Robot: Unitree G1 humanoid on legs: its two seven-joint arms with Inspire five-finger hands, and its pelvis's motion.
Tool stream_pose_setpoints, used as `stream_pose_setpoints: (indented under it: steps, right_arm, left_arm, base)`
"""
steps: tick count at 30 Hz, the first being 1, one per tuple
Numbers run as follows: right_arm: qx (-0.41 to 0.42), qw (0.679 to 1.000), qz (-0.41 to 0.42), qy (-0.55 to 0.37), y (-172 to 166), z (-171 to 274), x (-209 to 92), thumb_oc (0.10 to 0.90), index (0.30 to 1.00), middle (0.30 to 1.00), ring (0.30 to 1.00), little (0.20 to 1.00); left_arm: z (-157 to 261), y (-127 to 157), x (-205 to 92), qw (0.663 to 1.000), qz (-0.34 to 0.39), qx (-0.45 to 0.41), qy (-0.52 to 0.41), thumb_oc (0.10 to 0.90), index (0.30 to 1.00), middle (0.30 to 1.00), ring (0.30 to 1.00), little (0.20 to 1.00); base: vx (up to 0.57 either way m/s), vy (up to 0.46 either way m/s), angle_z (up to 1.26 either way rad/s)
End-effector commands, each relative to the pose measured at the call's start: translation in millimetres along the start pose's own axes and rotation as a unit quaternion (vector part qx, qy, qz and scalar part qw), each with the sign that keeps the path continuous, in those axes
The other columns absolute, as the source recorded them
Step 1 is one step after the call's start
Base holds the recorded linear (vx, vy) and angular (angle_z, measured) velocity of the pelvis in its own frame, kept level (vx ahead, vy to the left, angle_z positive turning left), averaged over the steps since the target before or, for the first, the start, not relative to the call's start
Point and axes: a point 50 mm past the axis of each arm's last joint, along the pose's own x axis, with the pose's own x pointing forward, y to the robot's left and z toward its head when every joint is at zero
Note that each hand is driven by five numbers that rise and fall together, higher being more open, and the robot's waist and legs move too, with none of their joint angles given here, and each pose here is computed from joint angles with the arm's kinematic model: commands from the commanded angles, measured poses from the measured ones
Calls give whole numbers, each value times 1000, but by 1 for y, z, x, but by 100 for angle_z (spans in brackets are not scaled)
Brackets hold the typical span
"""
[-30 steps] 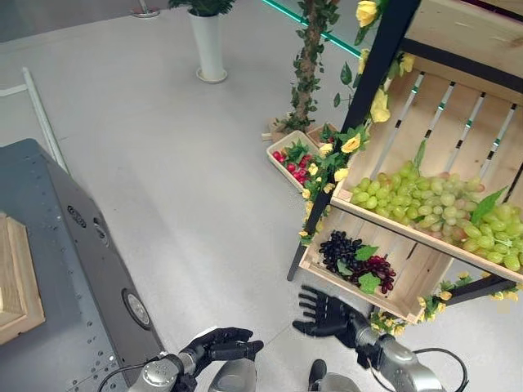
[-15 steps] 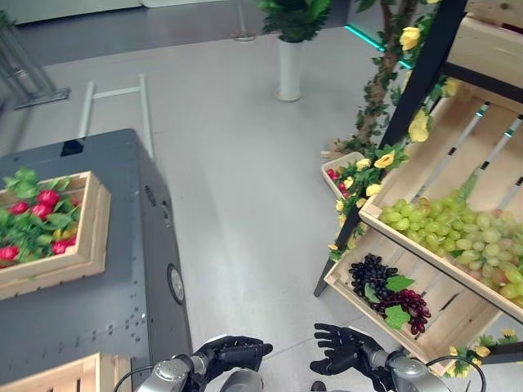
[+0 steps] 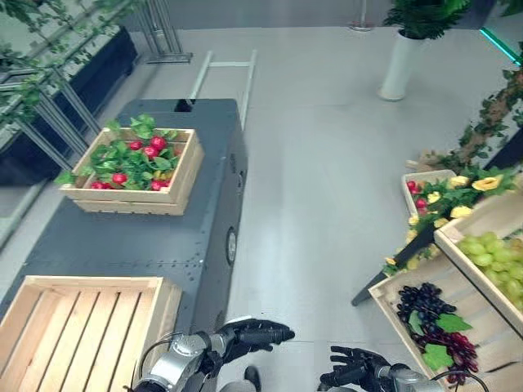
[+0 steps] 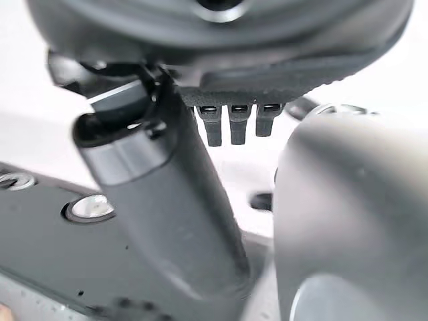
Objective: Pick up the fruits from the basket on one side to the basket on the other side
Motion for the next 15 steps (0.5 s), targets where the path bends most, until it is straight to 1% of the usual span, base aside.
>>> stream_pose_setpoints:
  steps: [1, 4, 8, 12, 15]
  right_arm:
    - [41, 999, 1, -24, 8, 6, 6, 800, 900, 900, 900, 900]
    - [33, 999, -9, -20, 9, 4, 9, 800, 900, 900, 900, 900]
    - [-6, 1000, -6, -6, 12, 0, 11, 800, 900, 900, 900, 900]
    - [-4, 1000, -18, 8, 12, -3, 12, 800, 900, 900, 900, 900]
    - [-1, 1000, -23, 12, 13, -3, 14, 800, 900, 900, 900, 900]
  left_arm:
    - [2, 7, -3, 1000, 10, -7, -3, 800, 900, 900, 900, 900]
    - [-14, 9, -3, 999, 30, -25, 23, 800, 900, 900, 900, 900]
    - [-35, 13, -4, 994, 65, -70, 48, 800, 900, 900, 900, 900]
    - [-53, 12, -4, 989, 75, -99, 76, 800, 900, 900, 900, 900]
    - [-58, 10, -1, 987, 81, -115, 78, 800, 900, 900, 900, 900]
  base:
    - [-26, 264, 61]
    - [-28, 223, 4]
    - [-34, 134, -8]
    - [-43, 30, -8]
    - [-36, -15, 4]
